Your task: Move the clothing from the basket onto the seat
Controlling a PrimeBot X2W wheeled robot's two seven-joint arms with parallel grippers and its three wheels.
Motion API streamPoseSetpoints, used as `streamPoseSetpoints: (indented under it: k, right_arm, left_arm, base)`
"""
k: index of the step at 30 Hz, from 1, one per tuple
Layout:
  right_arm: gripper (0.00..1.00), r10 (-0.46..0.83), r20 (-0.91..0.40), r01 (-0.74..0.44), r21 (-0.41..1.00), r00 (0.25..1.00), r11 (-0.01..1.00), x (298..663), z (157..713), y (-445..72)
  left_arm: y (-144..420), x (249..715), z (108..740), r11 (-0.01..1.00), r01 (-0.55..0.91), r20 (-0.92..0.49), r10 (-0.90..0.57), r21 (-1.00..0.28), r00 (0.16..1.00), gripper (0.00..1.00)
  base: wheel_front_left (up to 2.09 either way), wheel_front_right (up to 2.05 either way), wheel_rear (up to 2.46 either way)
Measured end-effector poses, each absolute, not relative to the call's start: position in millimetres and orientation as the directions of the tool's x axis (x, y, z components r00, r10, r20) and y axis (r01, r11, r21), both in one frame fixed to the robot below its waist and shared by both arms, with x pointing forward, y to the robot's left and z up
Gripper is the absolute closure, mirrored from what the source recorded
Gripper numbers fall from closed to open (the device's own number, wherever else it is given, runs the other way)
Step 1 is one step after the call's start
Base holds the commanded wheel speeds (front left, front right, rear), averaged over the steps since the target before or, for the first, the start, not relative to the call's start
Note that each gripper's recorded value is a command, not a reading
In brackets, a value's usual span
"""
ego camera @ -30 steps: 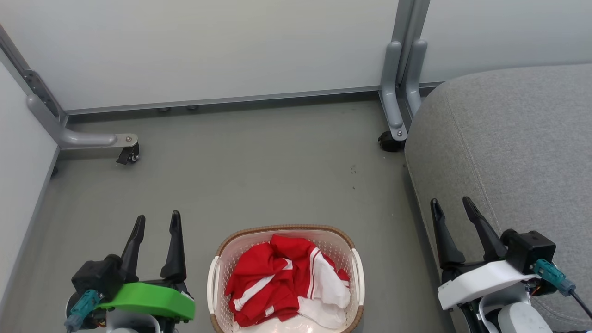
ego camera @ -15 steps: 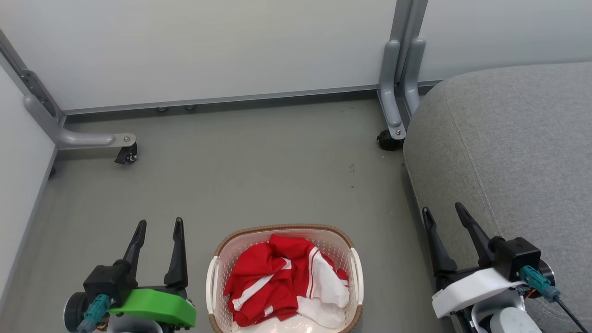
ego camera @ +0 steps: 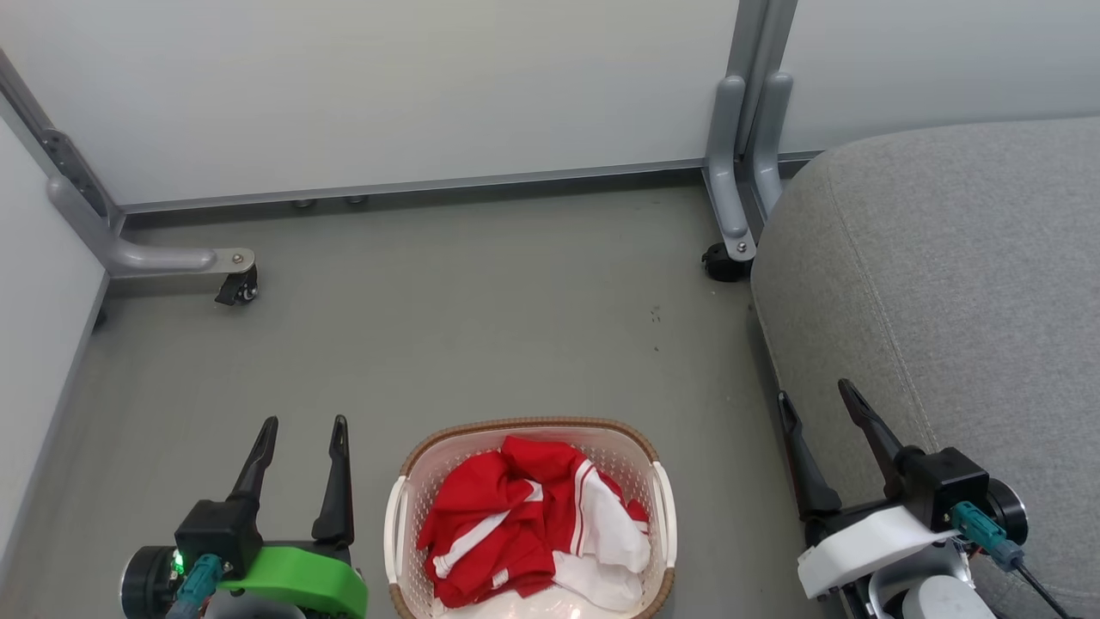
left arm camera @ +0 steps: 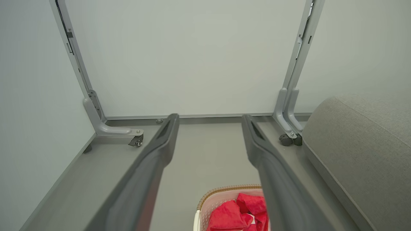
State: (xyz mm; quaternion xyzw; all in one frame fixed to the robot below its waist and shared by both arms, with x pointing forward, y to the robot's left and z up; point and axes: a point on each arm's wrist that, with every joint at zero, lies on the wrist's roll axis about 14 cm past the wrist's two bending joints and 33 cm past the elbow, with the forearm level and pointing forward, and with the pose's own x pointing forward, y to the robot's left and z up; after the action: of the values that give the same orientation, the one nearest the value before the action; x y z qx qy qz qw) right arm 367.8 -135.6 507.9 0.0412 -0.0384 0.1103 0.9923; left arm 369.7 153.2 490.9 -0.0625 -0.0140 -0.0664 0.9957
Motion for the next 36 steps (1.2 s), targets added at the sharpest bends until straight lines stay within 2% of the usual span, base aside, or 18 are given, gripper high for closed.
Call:
streamPoseSetpoints:
  k: [21, 29, 36]
  right_arm:
    - [0.0, 0.21, 0.069, -0.215, 0.084, 0.975, 0.973, 371.5, 502.8, -137.8]
    - [0.0, 0.216, 0.09, -0.223, 0.073, 0.972, 0.972, 393.3, 509.9, -138.6]
    - [0.0, 0.224, 0.094, -0.23, 0.056, 0.97, 0.972, 423.6, 507.7, -140.8]
  left_arm:
    - [150.4, 372.7, 480.9, 0.984, 0.137, 0.006, -0.137, -0.118, 0.991, 0.0]
    - [109.9, 401.2, 465.9, 0.964, 0.256, -0.044, -0.26, -0.076, 0.965, 0.0]
    - [64.4, 432.5, 426.3, 0.915, 0.402, -0.165, -0.401, -0.027, 0.901, 0.0]
  base:
    - [0.0, 0.0, 0.0]
    - [0.0, 0.0, 0.0]
    - [0.0, 0.0, 0.0]
